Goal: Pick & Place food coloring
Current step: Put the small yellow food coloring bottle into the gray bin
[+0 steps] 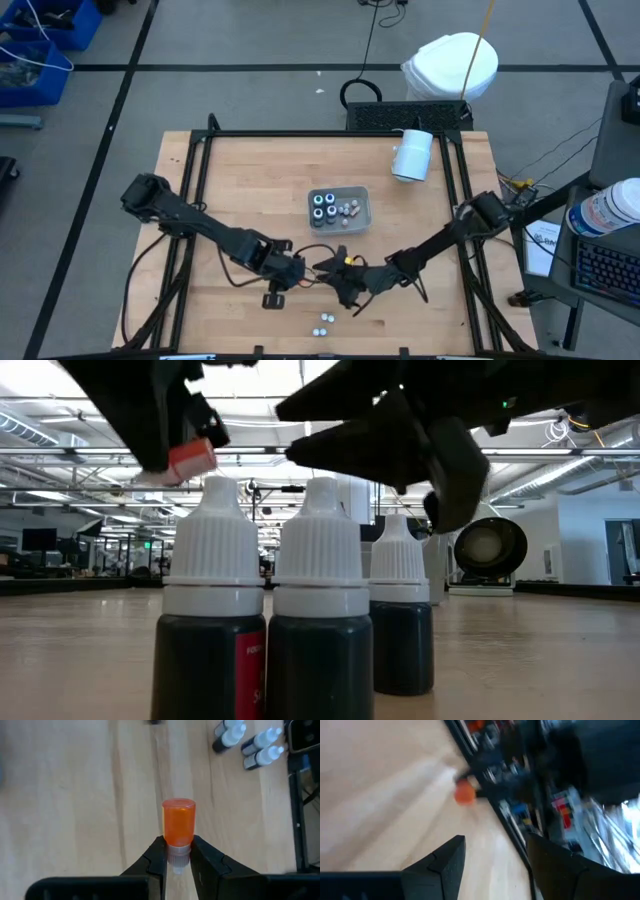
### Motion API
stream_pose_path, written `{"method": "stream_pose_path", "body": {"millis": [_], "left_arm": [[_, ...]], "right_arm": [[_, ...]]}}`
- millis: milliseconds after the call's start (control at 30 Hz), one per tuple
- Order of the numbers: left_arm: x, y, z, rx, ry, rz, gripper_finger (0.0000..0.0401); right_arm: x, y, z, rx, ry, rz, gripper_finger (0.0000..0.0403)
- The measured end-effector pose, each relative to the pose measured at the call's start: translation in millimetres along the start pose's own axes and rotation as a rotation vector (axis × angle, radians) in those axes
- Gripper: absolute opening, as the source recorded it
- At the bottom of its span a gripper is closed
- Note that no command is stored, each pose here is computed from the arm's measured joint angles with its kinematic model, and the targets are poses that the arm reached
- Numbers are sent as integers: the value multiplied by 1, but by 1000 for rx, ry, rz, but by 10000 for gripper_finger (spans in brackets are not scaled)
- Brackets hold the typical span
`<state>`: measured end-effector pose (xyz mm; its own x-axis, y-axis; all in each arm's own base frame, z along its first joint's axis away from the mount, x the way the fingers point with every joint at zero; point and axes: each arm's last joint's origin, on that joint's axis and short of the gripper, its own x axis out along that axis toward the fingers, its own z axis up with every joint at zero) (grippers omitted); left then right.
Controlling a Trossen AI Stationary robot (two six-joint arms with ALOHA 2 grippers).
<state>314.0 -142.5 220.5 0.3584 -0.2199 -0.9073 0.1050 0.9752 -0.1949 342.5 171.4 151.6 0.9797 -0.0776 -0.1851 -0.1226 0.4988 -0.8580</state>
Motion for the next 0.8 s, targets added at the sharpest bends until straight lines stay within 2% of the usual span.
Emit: {"method": "stream_pose_path", "body": {"millis": [100, 233, 433, 567, 800], "left_arm": [[10, 2, 2, 3, 16, -28, 63], [9, 2, 7, 5, -25, -59, 68], [4, 1, 16, 11, -59, -74, 66], [3, -2, 21, 34, -59, -75, 65], [-2, -4, 26, 57, -89, -79, 66]], "right_arm": [[0, 10, 1, -63, -44, 43, 197], [0, 18, 3, -124, -66, 44, 197], [6, 15, 12, -98, -107, 13, 197], [8, 19, 12, -122, -110, 54, 197], [8, 18, 12, -115, -102, 36, 196]]}}
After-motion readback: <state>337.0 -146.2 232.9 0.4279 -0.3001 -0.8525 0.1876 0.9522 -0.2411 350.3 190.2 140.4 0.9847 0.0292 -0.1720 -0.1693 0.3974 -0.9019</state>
